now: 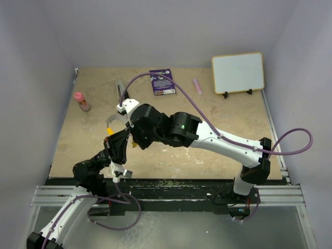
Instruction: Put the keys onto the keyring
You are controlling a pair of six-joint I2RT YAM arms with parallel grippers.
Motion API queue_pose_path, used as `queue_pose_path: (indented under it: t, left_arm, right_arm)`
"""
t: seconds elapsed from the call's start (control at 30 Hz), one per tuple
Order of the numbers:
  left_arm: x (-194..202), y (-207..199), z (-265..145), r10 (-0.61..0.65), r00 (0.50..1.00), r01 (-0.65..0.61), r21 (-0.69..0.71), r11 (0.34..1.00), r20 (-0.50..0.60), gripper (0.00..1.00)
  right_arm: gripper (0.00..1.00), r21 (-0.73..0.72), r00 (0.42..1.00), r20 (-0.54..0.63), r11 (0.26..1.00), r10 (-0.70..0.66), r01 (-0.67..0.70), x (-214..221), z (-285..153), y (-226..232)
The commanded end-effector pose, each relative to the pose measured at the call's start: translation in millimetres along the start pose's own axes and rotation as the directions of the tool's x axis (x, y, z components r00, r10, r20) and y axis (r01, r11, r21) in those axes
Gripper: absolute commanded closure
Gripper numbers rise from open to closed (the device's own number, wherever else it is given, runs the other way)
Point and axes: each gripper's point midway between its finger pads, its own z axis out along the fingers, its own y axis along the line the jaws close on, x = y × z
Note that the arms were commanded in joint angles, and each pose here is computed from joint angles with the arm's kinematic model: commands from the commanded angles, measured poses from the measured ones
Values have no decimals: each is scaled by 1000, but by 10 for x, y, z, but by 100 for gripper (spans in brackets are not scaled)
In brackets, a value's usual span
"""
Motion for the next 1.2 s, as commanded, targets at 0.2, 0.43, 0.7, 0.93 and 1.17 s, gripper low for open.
queue_pose_path:
  t: [0.2,0.43,0.7,0.93,1.17]
  left_arm:
    - [-34,-122,-67,12,1000,-12,1,1000,20,98]
    - [-28,-130,-68,13,1000,-13,3,1000,17,98]
    - [-4,-135,-71,12,1000,-12,3,1000,5,98]
    - [13,-99,-77,17,1000,-17,-12,1000,-7,97]
    - [-13,-72,-74,14,1000,-14,-23,1000,2,98]
  right_arm:
    - [100,4,999,49,1000,16,-16,-173,-31,18]
    - [100,-5,998,56,1000,18,-18,-210,0,46]
    - [100,-14,998,52,1000,26,-25,-193,-1,63]
    - [100,-4,998,41,999,47,-47,-130,-2,38]
    - [100,10,997,34,998,65,-65,-67,-26,0]
